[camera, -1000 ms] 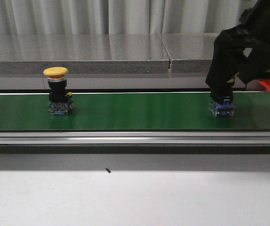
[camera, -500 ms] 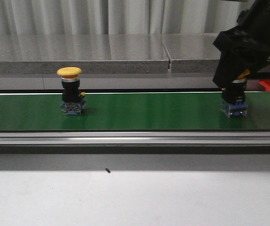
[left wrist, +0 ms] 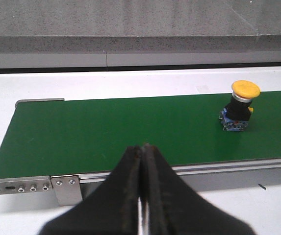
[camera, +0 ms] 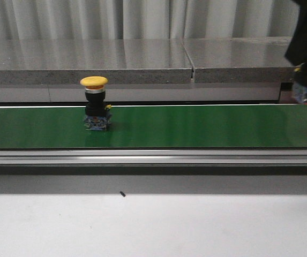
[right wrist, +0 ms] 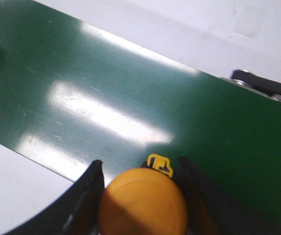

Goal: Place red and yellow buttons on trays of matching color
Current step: 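Carry the yellow button into the yellow tray and release it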

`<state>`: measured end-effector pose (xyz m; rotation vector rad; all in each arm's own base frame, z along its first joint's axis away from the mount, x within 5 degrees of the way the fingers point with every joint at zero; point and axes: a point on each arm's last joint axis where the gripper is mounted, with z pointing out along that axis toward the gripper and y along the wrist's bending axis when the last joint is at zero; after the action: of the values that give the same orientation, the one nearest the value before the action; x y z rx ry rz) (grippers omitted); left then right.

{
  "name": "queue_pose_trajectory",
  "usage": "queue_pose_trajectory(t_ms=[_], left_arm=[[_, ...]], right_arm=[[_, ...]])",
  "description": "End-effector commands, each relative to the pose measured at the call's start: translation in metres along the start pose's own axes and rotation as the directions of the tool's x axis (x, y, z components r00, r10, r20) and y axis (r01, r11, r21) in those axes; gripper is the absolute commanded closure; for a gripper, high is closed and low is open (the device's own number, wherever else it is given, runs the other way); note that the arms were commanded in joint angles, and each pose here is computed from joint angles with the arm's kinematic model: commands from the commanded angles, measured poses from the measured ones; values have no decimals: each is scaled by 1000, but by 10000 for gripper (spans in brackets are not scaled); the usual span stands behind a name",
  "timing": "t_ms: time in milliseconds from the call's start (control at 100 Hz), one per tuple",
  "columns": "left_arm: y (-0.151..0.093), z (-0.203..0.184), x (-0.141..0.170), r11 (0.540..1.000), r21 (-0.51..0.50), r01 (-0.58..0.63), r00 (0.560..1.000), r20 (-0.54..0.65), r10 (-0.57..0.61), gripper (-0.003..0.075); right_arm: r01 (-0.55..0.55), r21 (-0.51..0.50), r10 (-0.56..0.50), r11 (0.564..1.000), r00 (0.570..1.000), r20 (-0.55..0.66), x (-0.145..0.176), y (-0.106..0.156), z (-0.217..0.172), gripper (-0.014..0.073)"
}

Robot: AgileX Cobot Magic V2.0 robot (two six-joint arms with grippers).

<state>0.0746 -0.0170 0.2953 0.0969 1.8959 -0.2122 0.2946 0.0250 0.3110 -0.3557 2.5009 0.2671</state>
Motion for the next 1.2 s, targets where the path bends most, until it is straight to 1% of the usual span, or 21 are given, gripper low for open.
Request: queue_pose_trajectory(t_ms=[0, 90, 180, 300, 350, 420, 470, 610, 720, 990, 1190], left_arm=[[-1, -3, -14, 1000, 9, 11, 996, 91, -12, 741], [-1, -3, -14, 1000, 9, 11, 996, 91, -12, 741], [-1, -3, -14, 1000, 9, 11, 996, 91, -12, 741], [-1, -3, -14, 1000, 9, 11, 996, 91, -12, 741], [-1, -3, -14, 1000, 9, 11, 996, 91, -12, 741], [-1, -3, -14, 1000, 9, 11, 996, 91, -12, 741], [-1, -3, -14, 1000, 9, 11, 996, 91, -12, 741], [-1, -3, -14, 1000, 9, 11, 996, 91, -12, 741], [-1, -3, -14, 1000, 9, 11, 996, 91, -12, 741], [-1, -3, -14, 1000, 9, 11, 996, 91, -12, 741], [-1, -3, -14, 1000, 9, 11, 996, 91, -12, 741]], right_arm=[[-43, 49, 38, 998, 995, 93, -4, -12, -38, 376], [-105, 87, 97, 991, 991, 91, 9, -27, -52, 376], [-186, 140, 172, 973, 980, 103, 25, -46, -62, 376], [-314, 214, 291, 925, 947, 136, 48, -73, -68, 376], [-375, 242, 345, 895, 925, 158, 57, -84, -69, 376], [-436, 270, 398, 859, 898, 185, 68, -95, -68, 376], [-459, 283, 418, 842, 888, 194, 74, -100, -67, 376], [-493, 309, 445, 813, 869, 216, 84, -109, -63, 376], [-516, 322, 472, 794, 857, 210, 90, -119, -55, 376], [-548, 313, 542, 776, 833, 113, 100, -141, -21, 376], [-563, 329, 566, 759, 819, 95, 110, -152, 0, 376]])
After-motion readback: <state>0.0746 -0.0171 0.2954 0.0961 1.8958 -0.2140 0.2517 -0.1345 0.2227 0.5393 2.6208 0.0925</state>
